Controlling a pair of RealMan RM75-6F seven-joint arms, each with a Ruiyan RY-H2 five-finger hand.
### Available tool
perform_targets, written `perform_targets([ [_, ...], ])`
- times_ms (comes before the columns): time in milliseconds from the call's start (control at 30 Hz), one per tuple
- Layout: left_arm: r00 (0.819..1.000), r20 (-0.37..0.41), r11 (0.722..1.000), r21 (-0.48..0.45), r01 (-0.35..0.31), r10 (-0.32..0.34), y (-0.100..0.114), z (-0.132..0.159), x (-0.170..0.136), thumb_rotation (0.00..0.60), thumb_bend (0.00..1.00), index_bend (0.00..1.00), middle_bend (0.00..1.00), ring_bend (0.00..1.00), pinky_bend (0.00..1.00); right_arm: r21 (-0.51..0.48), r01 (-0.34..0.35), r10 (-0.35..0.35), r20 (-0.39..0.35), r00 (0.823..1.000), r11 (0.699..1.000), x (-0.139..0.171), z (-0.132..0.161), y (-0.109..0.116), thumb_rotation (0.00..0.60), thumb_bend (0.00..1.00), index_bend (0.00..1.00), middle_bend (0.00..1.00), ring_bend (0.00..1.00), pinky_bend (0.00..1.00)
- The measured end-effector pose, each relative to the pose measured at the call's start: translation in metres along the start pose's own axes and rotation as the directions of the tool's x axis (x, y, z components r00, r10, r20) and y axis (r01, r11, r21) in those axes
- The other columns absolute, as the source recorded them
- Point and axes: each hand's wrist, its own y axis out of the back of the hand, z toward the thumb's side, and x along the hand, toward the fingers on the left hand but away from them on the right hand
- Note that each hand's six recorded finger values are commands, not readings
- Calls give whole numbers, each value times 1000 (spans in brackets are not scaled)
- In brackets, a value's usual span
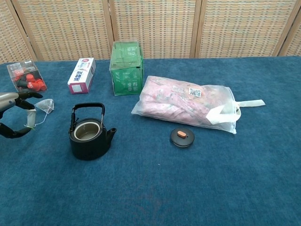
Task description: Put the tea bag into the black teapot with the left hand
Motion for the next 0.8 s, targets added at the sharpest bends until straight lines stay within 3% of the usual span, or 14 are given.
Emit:
perform_targets([
  [200, 995, 39, 996, -34, -88, 89, 29, 8, -9, 600, 428, 648, 68, 0, 0, -3, 0, 0, -5, 1000, 1000, 0, 1, 0, 600, 61, 0, 25, 0, 0],
  [433, 976, 89, 977, -96, -188, 197, 70, 20, -21, 600, 428, 648, 69, 0, 0, -7, 0, 0, -8, 1000, 1000, 1, 2, -1, 600, 60, 0, 25, 0, 0],
  [800, 943, 192, 957, -161, -243, 272, 113, 52, -30, 600, 429, 657, 69, 0, 0, -14, 2, -2, -3, 1000, 1000, 2, 1, -1, 600, 61, 0, 25, 0, 0],
])
